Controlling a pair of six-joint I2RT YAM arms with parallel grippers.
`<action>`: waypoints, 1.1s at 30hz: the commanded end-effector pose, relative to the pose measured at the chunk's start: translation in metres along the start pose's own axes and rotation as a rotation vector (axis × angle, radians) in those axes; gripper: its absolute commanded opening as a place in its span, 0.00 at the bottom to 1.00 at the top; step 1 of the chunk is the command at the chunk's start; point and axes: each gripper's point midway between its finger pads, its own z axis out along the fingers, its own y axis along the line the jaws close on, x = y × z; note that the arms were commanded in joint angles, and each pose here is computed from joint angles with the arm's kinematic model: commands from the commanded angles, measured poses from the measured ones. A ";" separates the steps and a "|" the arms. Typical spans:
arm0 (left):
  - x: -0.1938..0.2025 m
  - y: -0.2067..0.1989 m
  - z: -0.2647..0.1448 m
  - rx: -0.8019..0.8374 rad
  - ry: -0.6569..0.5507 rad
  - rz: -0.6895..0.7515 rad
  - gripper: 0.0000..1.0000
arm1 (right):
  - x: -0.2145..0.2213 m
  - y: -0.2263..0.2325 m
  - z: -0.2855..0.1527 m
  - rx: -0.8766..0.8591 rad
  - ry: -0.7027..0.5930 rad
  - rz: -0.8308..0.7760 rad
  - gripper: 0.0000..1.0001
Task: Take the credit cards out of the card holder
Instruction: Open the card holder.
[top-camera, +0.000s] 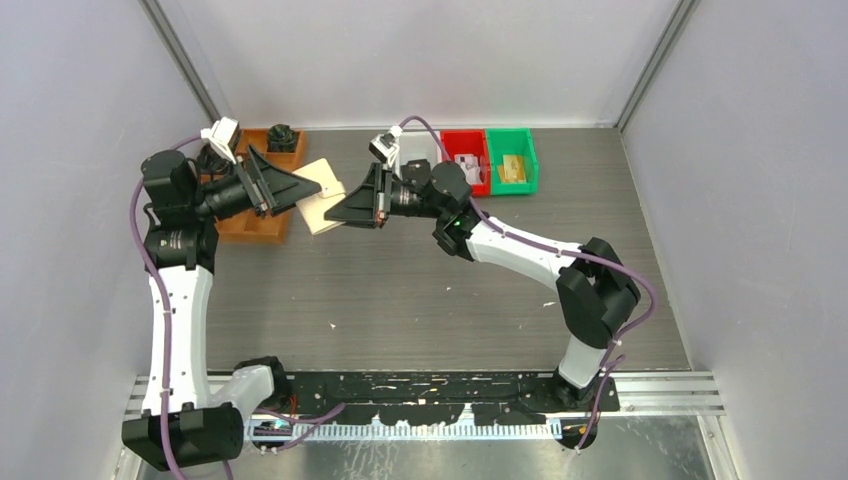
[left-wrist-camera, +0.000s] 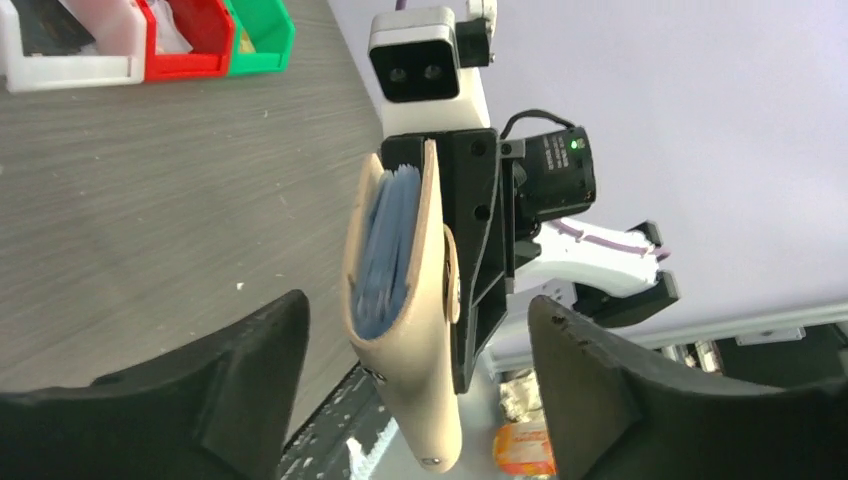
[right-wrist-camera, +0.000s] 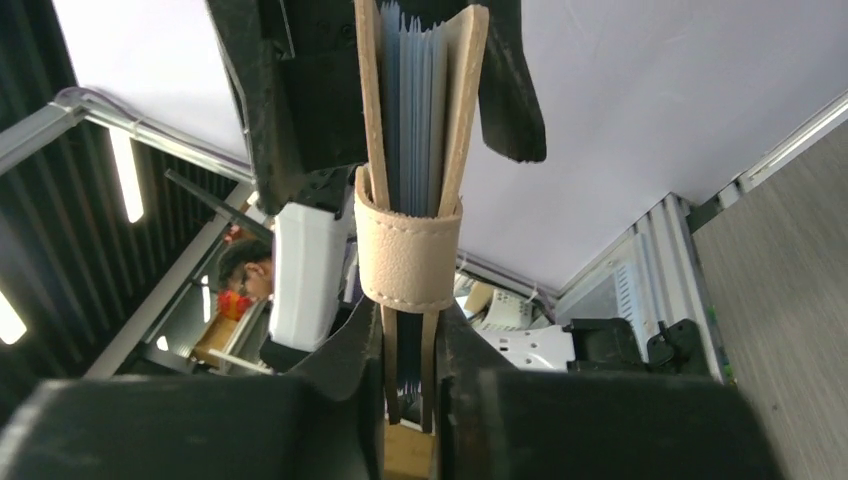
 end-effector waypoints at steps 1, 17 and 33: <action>0.004 -0.016 -0.005 0.019 -0.003 0.025 0.88 | -0.009 0.034 -0.003 -0.059 -0.075 -0.161 0.01; 0.014 -0.020 -0.005 0.071 -0.004 -0.163 0.42 | -0.031 0.030 -0.013 -0.055 -0.275 -0.315 0.01; 0.022 -0.006 0.001 0.022 -0.025 -0.152 0.27 | -0.033 0.023 0.000 -0.016 -0.345 -0.350 0.01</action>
